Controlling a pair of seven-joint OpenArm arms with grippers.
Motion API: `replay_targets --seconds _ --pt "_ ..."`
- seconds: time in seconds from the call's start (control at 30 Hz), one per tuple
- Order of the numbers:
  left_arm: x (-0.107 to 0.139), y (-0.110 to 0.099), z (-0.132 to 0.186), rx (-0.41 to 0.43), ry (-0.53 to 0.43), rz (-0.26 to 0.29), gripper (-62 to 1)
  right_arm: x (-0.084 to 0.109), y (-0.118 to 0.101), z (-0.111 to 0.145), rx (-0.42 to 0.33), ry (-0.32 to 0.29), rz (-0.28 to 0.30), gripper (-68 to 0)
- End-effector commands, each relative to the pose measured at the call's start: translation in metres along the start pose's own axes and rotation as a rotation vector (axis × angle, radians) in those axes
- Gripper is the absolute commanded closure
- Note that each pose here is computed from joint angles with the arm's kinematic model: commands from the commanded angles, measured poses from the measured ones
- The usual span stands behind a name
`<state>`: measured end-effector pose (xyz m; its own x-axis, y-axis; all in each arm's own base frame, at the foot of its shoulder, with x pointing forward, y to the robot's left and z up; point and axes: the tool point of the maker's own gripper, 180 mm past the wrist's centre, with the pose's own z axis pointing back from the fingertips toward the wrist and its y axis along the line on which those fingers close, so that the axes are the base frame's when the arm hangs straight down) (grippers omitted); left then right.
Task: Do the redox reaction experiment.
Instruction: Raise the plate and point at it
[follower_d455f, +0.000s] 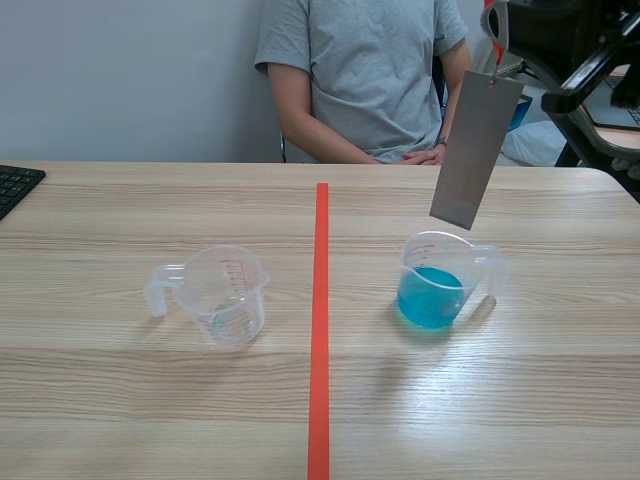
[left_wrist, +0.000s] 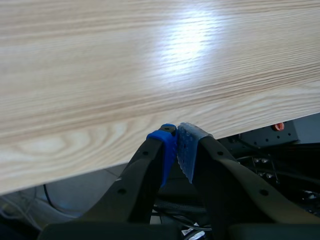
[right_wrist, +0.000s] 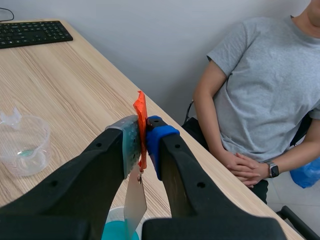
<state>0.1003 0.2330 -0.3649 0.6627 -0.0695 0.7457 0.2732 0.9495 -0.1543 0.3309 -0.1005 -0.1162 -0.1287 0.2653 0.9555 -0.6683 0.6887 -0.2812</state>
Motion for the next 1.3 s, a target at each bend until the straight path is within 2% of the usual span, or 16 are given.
replay_targets --seconds 0.0,0.17,0.33,0.47,0.6,0.67,0.93,1.07,1.27 --pt "0.016 -0.002 -0.008 -0.024 -0.034 -0.022 -4.1 0.013 -0.004 0.003 -0.001 -0.033 0.027 -1.4" --pt "0.049 -0.004 -0.030 -0.114 -0.064 -0.088 -4.1 0.013 -0.004 0.003 -0.001 -0.033 0.027 -1.4" --pt "0.099 -0.014 -0.047 -0.222 -0.168 -0.157 -4.1 0.013 -0.004 0.003 -0.001 -0.033 0.027 -1.4" --pt "0.131 -0.023 -0.061 -0.270 -0.232 -0.224 -4.1 0.013 -0.004 0.003 -0.001 -0.033 0.027 -1.4" --pt "0.151 -0.044 -0.078 -0.332 -0.262 -0.310 -4.1 0.013 -0.004 0.003 -0.001 -0.033 0.027 -1.4" --pt "0.163 -0.055 -0.086 -0.365 -0.290 -0.335 -4.1 0.013 -0.004 0.003 -0.001 -0.033 0.027 -1.4" --pt "0.208 -0.092 -0.129 -0.377 -0.396 -0.453 -4.0 0.013 -0.004 0.003 -0.001 -0.033 0.027 -1.4" --pt "0.221 -0.109 -0.155 -0.381 -0.413 -0.472 -4.1 0.013 -0.004 0.003 -0.001 -0.034 0.027 -1.4" --pt "0.236 -0.135 -0.189 -0.415 -0.428 -0.463 -4.0 0.013 -0.004 0.003 -0.001 -0.034 0.027 -1.4"
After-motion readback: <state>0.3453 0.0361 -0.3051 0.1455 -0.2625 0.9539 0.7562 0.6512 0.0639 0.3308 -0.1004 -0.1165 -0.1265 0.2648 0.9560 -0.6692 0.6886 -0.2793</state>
